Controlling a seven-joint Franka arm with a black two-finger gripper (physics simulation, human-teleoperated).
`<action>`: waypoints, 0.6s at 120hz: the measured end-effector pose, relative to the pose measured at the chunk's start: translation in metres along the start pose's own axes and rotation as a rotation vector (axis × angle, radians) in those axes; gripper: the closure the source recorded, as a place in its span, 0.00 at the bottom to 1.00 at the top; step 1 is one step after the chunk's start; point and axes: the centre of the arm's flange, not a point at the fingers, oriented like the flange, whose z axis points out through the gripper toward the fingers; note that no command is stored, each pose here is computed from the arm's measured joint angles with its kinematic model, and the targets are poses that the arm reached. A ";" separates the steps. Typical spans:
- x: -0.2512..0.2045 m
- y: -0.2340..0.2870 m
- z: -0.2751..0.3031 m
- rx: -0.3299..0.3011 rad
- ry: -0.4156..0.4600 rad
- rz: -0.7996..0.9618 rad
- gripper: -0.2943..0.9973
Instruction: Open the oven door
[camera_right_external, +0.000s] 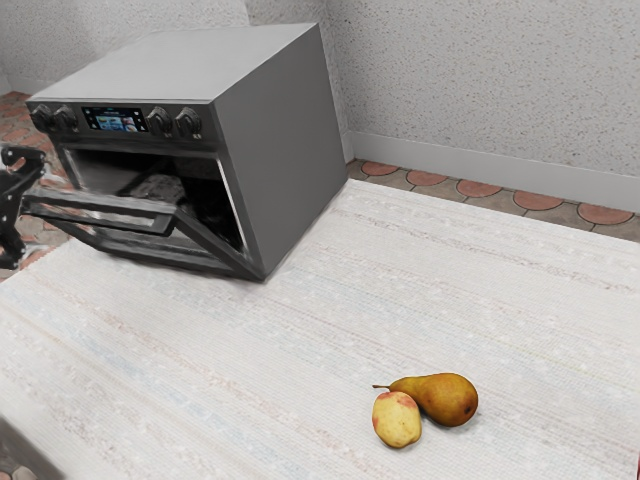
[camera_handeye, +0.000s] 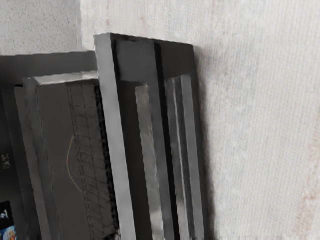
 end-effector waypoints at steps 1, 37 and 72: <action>-0.002 -0.010 -0.021 0.028 -0.012 -0.008 0.23; 0.139 -0.192 0.149 -0.591 0.141 -0.423 0.23; 0.168 -0.130 0.206 -0.958 -0.020 -0.708 0.23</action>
